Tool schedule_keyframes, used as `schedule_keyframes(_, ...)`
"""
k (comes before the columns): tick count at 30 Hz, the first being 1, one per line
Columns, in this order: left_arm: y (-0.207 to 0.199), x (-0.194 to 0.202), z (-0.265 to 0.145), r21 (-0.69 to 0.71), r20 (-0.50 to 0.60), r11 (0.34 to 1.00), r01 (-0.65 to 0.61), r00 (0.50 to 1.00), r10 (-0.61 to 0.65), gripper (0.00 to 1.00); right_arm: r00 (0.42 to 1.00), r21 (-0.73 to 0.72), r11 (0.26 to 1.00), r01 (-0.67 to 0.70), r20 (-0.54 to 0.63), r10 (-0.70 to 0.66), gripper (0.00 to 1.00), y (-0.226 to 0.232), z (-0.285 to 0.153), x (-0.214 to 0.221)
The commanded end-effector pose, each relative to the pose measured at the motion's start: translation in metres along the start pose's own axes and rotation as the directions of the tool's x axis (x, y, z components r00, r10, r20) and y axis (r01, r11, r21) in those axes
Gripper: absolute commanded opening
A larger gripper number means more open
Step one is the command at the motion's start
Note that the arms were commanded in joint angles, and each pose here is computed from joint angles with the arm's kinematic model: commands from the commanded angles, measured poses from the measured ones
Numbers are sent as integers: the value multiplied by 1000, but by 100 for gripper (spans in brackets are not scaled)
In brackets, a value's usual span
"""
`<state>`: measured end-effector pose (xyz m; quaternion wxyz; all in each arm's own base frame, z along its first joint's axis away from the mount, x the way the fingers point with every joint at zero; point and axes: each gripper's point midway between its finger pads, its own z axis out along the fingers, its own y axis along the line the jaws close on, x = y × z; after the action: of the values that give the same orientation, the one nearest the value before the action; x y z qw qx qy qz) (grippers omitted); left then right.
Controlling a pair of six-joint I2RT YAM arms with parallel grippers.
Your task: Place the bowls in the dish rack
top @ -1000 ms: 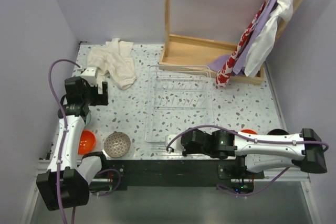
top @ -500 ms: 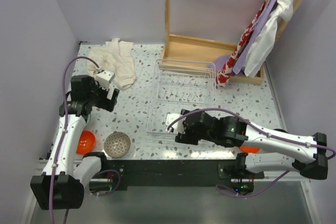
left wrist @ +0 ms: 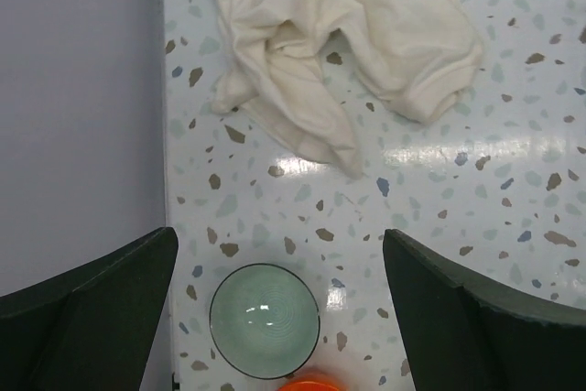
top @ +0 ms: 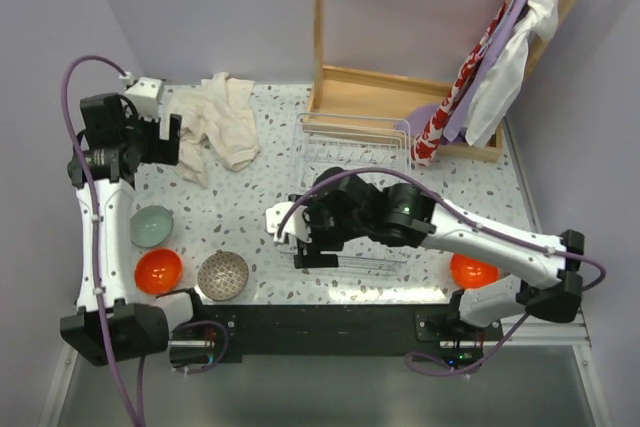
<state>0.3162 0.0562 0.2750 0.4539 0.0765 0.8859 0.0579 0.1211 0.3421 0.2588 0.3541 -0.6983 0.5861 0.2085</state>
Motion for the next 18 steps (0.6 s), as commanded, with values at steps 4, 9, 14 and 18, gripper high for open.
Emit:
schedule_keyframes(4, 29, 0, -2, -98, -79, 970, 224, 969, -232, 100, 970, -262, 935, 240, 112, -217, 73, 28, 69, -40)
schedule_keyframes(9, 52, -11, -11, -151, -15, 940, 306, 950, -312, 100, 940, -374, 864, 337, 90, -328, 66, 51, 103, -43)
schedule_keyframes(14, 58, -25, -24, -151, 28, 934, 324, 946, -324, 100, 915, -394, 829, 398, 104, -390, 61, 68, 135, -40)
schedule_keyframes(18, 64, -42, -40, -162, 84, 933, 321, 947, -312, 100, 922, -410, 830, 378, 88, -376, 54, 82, 163, -34)
